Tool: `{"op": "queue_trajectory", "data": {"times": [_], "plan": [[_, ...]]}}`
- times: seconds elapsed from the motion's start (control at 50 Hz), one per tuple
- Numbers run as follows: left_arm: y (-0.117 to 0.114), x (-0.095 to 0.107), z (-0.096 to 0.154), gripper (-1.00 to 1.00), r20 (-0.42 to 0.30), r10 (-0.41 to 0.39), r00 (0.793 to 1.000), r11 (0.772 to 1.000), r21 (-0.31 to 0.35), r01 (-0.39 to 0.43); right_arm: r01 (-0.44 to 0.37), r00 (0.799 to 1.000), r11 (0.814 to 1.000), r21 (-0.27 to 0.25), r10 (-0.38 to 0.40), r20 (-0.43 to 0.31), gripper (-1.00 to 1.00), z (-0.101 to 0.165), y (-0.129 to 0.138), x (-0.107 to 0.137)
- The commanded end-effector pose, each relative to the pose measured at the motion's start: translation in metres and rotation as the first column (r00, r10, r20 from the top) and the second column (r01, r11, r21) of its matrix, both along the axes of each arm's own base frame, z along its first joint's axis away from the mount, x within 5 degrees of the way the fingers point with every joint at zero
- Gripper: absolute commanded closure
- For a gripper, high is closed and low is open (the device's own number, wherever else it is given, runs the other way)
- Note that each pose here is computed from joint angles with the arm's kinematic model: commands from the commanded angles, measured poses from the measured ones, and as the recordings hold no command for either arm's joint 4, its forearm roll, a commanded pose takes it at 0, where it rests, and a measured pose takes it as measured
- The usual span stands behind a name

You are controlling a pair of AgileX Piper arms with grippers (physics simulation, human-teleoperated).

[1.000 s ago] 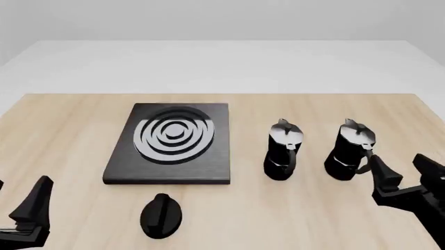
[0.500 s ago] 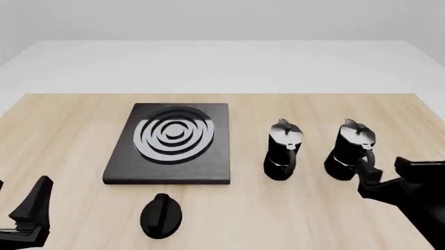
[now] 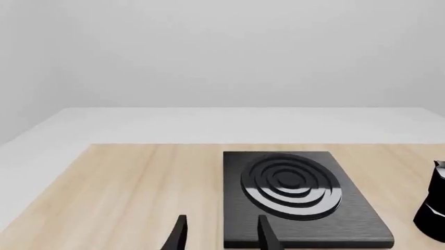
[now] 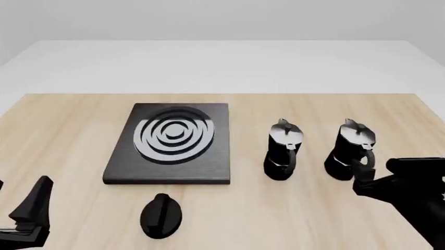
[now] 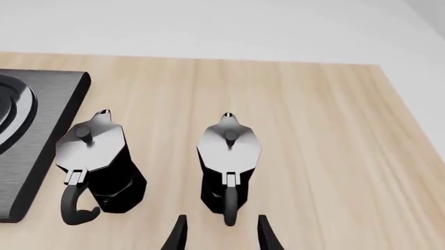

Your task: Put the right moka pot on the stove.

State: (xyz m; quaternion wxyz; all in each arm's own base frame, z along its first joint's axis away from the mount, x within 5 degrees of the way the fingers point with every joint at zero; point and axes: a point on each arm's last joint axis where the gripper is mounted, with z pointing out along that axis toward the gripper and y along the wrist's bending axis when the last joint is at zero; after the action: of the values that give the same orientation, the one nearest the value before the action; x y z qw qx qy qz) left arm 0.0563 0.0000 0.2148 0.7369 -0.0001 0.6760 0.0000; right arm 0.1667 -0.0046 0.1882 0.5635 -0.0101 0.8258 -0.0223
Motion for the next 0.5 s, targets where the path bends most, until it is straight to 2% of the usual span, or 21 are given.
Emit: {"op": "queue_trajectory", "data": {"times": [0.02, 0.16, 0.5], "plan": [[0.000, 0.000, 0.000, -1.00, 0.000, 0.000, 1.000, 1.000, 0.000, 0.000, 0.005, 1.000, 1.000, 0.001, -0.005, -0.023, -1.00, -0.006, -0.001, 0.015], [0.000, 0.000, 0.000, -1.00, 0.000, 0.000, 1.000, 1.000, 0.000, 0.000, 0.008, 0.999, 1.000, 0.000, -0.008, -0.037, -1.00, -0.013, -0.002, 0.022], [0.000, 0.000, 0.000, -1.00, 0.000, 0.000, 1.000, 1.000, 0.000, 0.000, 0.012, 0.996, 0.999, -0.041, -0.015, -0.085, -1.00, -0.036, -0.007, 0.032]]}}
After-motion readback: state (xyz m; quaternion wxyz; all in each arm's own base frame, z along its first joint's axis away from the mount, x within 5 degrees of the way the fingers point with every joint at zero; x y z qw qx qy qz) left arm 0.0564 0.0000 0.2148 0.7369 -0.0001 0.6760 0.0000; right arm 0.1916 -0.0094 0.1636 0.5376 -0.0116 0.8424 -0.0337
